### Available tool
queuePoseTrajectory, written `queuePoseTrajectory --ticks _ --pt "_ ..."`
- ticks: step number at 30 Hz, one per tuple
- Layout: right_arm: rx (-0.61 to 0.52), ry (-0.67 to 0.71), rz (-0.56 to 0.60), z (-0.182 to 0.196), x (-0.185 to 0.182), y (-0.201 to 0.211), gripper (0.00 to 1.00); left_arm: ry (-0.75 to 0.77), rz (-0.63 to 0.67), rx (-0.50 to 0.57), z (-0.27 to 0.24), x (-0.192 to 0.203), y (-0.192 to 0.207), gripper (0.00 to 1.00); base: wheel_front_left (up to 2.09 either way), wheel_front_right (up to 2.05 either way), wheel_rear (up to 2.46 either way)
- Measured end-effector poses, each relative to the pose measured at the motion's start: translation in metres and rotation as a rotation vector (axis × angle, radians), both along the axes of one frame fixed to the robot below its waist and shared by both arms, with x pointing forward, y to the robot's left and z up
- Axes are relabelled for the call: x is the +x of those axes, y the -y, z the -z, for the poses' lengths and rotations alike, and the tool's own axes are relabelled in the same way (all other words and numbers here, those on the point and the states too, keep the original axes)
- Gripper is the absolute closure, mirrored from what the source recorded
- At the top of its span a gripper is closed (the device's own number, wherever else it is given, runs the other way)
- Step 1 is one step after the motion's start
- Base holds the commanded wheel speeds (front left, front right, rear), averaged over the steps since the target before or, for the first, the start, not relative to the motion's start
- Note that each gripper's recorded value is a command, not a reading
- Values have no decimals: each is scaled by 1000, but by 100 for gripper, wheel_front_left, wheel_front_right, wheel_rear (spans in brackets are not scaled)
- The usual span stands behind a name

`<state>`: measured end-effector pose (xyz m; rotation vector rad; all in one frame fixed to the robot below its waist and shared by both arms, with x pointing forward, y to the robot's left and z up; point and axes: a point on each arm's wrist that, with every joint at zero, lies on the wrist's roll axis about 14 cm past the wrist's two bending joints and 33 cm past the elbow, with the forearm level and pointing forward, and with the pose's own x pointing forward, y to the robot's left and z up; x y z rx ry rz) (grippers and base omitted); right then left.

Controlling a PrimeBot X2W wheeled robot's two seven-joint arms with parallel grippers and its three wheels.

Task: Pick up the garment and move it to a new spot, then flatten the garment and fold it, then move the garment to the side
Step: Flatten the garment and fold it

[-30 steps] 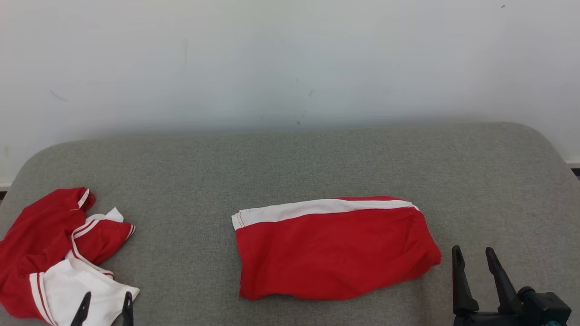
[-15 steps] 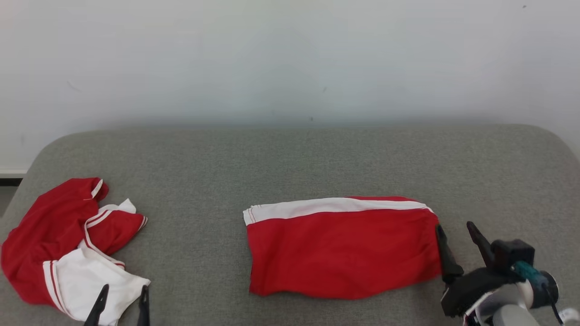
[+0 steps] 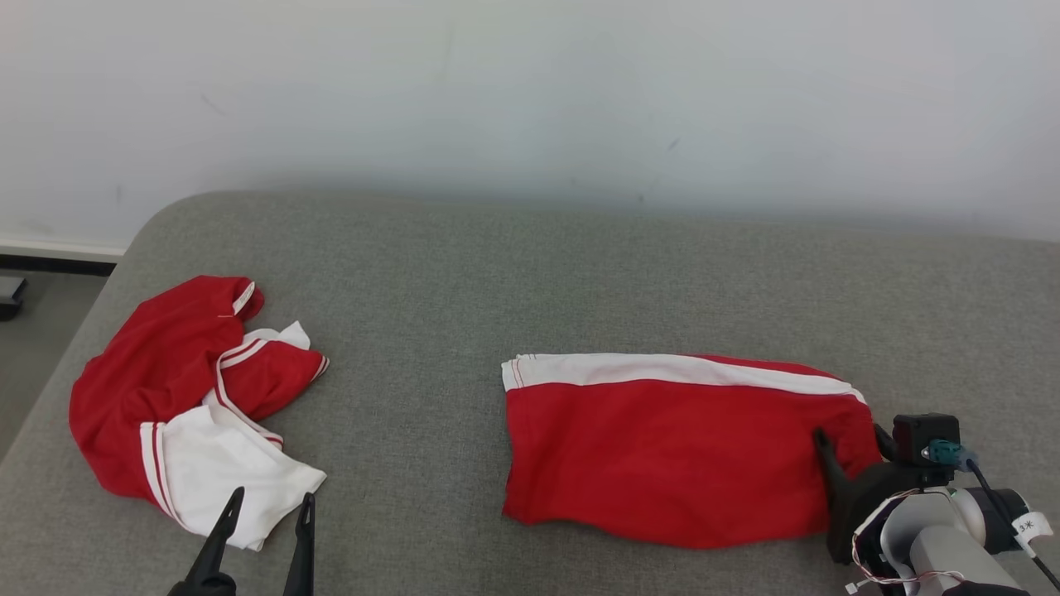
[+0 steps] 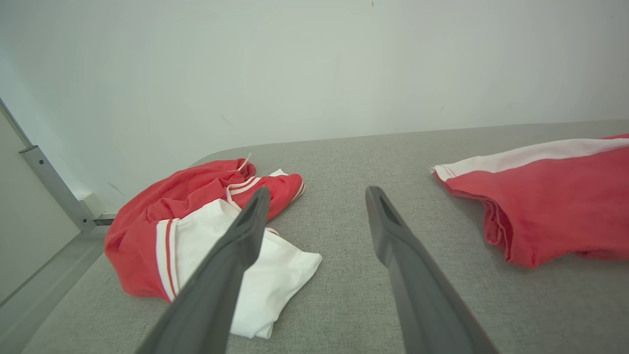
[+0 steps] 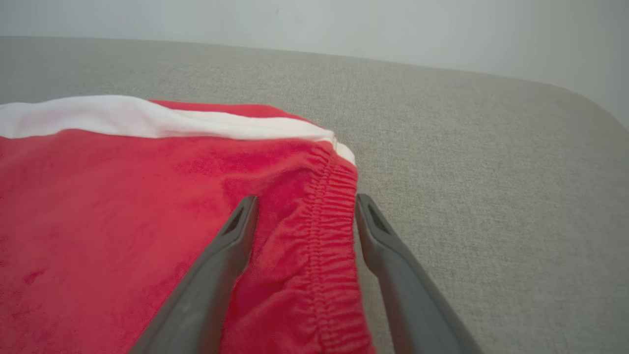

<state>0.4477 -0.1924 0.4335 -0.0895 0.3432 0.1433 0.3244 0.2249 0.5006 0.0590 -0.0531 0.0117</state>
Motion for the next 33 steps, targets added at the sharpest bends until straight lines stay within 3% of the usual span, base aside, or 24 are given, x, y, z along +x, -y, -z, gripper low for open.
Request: queuePoseTrajectory --ticks 11,12,13,14,20,28,33 --pt "-11 -164 49 37 -2 10 0 -13 -8 4 3 4 -5 0 0 0 0" --pt "-5 -175 53 39 -2 10 6 -13 -9 4 3 4 -5 0 0 0 0" --pt "6 -179 54 40 -2 7 57 -14 -9 4 3 5 -5 0 0 0 0" --pt "16 -182 55 41 -1 5 100 -15 -8 5 3 5 -5 0 0 0 0" --pt "43 -155 84 35 -1 13 100 -15 0 7 3 10 -4 0 0 0 0" --pt "-44 -91 228 3 -10 102 100 9 12 6 -4 9 0 0 0 0 0" --pt "-54 -81 268 -9 -15 123 100 13 23 1 -4 12 4 0 0 0 0"
